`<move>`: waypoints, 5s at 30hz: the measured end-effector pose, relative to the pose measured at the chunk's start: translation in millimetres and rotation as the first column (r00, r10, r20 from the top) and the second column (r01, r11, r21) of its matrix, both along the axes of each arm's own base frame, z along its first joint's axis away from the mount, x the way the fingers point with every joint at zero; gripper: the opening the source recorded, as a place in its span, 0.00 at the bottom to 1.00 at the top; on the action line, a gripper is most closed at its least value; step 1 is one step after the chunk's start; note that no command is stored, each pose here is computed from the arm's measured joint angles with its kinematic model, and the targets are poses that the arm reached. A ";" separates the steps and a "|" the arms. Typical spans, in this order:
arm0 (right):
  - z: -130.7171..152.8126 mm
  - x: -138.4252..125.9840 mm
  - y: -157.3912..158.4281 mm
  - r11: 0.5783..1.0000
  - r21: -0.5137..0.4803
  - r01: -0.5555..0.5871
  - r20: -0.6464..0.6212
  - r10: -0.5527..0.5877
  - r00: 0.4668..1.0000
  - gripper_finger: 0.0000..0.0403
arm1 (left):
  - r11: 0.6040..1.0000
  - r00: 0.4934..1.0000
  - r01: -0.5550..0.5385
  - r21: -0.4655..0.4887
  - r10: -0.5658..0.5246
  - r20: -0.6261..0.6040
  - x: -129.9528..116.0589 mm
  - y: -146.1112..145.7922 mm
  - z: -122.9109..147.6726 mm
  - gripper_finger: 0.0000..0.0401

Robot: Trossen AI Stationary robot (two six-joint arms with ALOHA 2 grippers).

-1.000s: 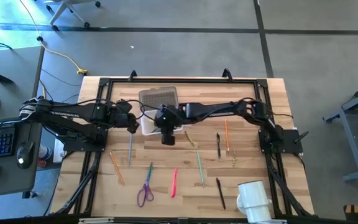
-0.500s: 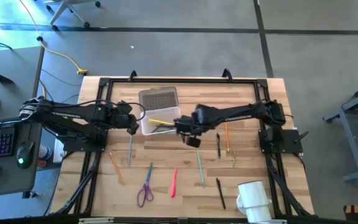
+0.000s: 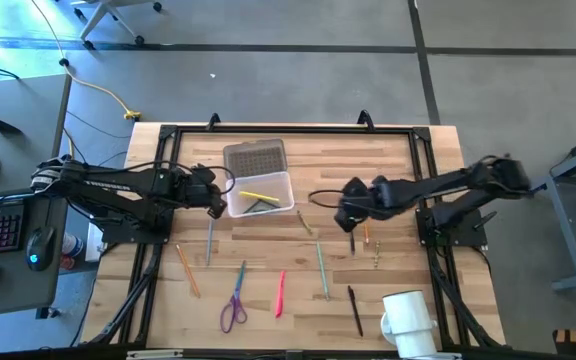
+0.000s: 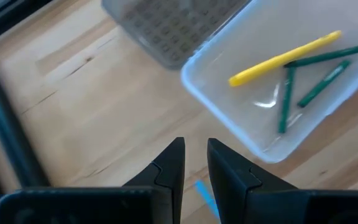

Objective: Pick & place school supplies into a supply box
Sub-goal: Put the right orange pencil into the transparent supply box

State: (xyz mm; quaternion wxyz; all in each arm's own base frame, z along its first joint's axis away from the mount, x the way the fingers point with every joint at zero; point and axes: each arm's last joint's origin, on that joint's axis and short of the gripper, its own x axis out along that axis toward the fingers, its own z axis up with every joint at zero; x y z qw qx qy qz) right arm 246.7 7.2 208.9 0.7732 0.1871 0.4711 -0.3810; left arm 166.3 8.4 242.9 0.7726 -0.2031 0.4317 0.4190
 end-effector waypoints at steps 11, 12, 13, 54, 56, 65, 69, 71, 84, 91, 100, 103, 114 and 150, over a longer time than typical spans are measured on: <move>-53.8 -46.0 0.9 0.999 0.044 -0.022 0.156 0.015 0.988 0.22 | 0.995 0.988 0.096 0.022 -0.098 0.116 14.7 -1.0 5.7 0.26; -56.1 -48.1 0.4 0.999 0.028 -0.025 0.146 0.021 0.989 0.23 | 0.994 0.988 0.103 0.024 -0.105 0.117 15.1 -1.0 5.9 0.26; -58.0 -49.9 -0.4 0.999 -0.001 -0.034 0.131 0.034 0.991 0.24 | 0.994 0.987 0.104 0.025 -0.107 0.118 15.3 -1.0 6.0 0.26; -96.2 -73.7 -12.1 0.981 -0.123 0.151 0.253 -0.116 0.961 0.40 | 0.992 0.988 0.115 0.052 -0.120 0.102 15.0 -0.5 6.2 0.26; -98.4 -75.5 -12.1 0.982 -0.111 0.155 0.254 -0.123 0.959 0.40 | 0.992 0.988 0.115 0.052 -0.119 0.102 15.0 -0.4 6.1 0.26; -109.0 -85.4 -12.5 0.985 -0.113 0.133 0.226 -0.105 0.968 0.40 | 0.992 0.987 0.114 0.053 -0.119 0.104 15.1 -0.4 6.1 0.26; -114.4 -89.1 -12.6 0.985 -0.105 0.134 0.258 -0.103 0.961 0.40 | 0.992 0.988 0.113 0.056 -0.118 0.103 15.1 -0.4 6.2 0.26; -117.0 -91.7 -12.7 0.986 -0.102 0.131 0.257 -0.101 0.961 0.40 | 0.992 0.988 0.112 0.056 -0.118 0.104 15.1 -0.3 6.2 0.26; -119.2 -90.7 -12.4 0.991 -0.122 0.047 0.274 -0.012 0.962 0.28 | 0.992 0.988 0.110 0.067 -0.117 0.101 15.0 0.0 6.3 0.26; -117.0 -86.0 -11.1 0.996 -0.084 0.024 0.324 0.004 0.946 0.12 | 0.991 0.989 0.101 0.085 -0.110 0.098 14.8 0.4 6.5 0.26; -111.7 -77.3 -8.1 0.998 -0.043 -0.054 0.403 0.067 0.913 0.03 | 0.987 0.988 0.124 0.100 -0.132 0.080 14.7 0.6 6.6 0.26; -113.5 -77.2 -8.3 0.998 -0.049 -0.049 0.394 0.065 0.917 0.06 | 0.987 0.988 0.126 0.102 -0.135 0.078 14.7 0.6 6.6 0.26; -128.0 -63.5 -8.7 0.979 -0.174 -0.104 0.367 0.163 0.916 0.10 | 0.984 0.986 0.140 0.108 -0.148 0.072 14.8 0.6 6.8 0.26; -28.3 65.3 -36.4 0.761 -0.566 -0.318 0.383 0.584 0.716 0.01 | 0.984 0.986 0.145 0.107 -0.152 0.071 15.0 0.6 6.8 0.26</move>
